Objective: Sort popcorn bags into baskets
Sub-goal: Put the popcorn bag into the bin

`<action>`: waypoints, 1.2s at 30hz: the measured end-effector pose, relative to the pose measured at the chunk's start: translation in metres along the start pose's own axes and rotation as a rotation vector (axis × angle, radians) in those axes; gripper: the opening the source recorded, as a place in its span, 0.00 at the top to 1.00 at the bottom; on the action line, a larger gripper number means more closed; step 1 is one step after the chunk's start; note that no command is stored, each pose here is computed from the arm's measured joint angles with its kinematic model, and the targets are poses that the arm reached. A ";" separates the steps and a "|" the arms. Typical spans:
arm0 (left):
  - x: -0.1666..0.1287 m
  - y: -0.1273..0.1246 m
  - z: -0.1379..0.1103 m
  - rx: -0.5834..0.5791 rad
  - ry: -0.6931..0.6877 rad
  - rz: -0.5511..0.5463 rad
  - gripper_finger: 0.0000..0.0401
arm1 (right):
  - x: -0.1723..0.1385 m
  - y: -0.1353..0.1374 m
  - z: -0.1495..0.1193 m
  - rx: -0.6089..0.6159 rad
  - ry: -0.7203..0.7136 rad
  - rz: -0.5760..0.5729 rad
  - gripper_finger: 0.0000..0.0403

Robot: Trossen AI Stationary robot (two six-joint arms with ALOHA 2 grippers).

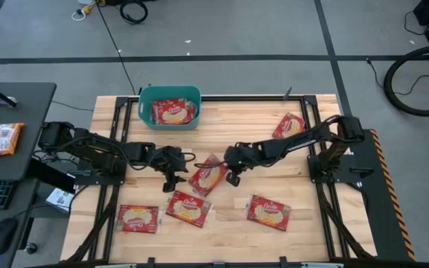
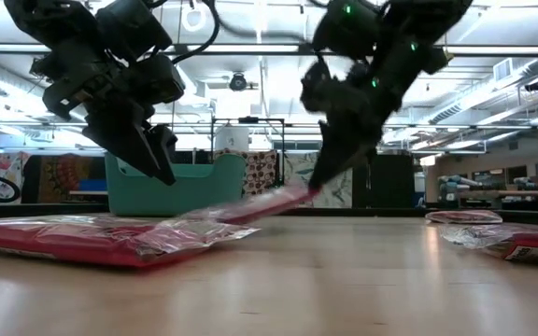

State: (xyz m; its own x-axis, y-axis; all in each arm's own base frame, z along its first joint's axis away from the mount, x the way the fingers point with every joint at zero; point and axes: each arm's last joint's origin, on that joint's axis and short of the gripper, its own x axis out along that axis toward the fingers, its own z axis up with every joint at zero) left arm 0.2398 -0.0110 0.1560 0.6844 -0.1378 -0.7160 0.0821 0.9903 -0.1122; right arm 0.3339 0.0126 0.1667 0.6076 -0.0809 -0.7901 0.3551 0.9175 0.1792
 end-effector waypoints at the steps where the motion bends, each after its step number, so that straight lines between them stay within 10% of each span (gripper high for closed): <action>1: 0.000 0.000 0.001 -0.002 -0.014 0.001 0.52 | -0.005 0.001 0.004 -0.033 -0.014 0.005 0.99; 15: -0.004 0.015 0.019 -0.130 -0.194 -0.004 0.35 | -0.059 0.026 0.035 -0.547 -0.182 0.036 1.00; 36: -0.011 0.019 0.037 -0.077 -0.391 -0.083 0.30 | -0.080 0.046 0.060 -0.681 -0.305 0.011 1.00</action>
State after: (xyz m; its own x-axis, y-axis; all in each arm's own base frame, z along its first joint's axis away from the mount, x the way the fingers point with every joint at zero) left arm 0.2609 0.0102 0.1873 0.9029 -0.1853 -0.3879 0.1044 0.9698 -0.2203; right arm 0.3445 0.0380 0.2734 0.8141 -0.0834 -0.5747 -0.1110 0.9490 -0.2950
